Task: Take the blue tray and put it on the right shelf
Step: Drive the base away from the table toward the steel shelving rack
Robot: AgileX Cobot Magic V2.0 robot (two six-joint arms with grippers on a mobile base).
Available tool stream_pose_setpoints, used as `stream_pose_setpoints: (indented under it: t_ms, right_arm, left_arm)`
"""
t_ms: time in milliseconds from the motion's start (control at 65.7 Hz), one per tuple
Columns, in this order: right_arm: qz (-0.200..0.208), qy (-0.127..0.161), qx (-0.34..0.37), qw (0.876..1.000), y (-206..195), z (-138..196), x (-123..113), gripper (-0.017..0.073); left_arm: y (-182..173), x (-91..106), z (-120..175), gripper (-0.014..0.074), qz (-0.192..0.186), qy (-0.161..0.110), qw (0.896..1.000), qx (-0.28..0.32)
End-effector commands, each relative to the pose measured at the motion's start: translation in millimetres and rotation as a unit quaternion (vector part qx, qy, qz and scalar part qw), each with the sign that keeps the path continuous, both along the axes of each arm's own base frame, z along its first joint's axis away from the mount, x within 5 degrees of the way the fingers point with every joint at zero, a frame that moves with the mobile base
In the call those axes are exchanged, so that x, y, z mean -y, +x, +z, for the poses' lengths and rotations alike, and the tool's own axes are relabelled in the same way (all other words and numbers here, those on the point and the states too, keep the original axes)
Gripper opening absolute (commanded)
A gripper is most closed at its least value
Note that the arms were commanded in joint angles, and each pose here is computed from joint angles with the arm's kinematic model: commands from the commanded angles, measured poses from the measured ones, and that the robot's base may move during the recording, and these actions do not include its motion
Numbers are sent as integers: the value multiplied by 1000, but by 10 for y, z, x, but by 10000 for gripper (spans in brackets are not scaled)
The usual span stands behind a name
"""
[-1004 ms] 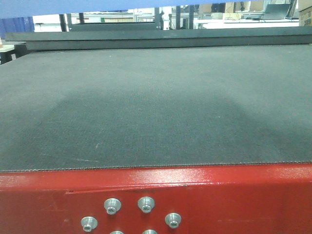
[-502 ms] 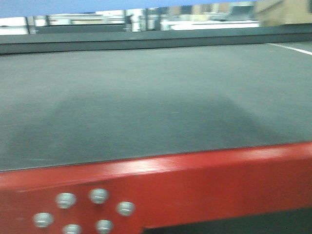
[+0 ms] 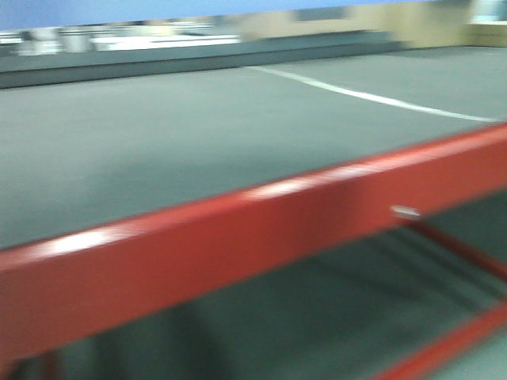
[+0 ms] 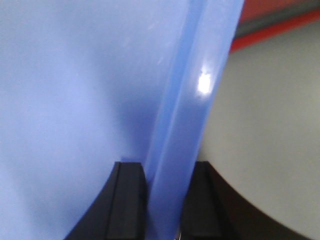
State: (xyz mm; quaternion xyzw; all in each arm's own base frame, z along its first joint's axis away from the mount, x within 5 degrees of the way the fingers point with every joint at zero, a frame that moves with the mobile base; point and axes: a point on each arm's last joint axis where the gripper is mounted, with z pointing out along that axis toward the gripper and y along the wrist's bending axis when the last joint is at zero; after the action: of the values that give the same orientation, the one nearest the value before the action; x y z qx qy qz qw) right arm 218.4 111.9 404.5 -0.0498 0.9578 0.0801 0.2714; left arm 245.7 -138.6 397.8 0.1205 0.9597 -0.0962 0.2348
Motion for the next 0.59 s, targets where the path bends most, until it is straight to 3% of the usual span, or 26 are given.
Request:
stream_pose_setpoints:
  t_ms: [0,578]
  right_arm:
    - [21,11,58,998,-46,182,13,57]
    - [21,11,58,998,-46,182,13,57]
  left_arm:
    - [-156,-58,117,-49,-19,21,1000,-7]
    - [-156,-58,117,-49,-19,21,1000,-7]
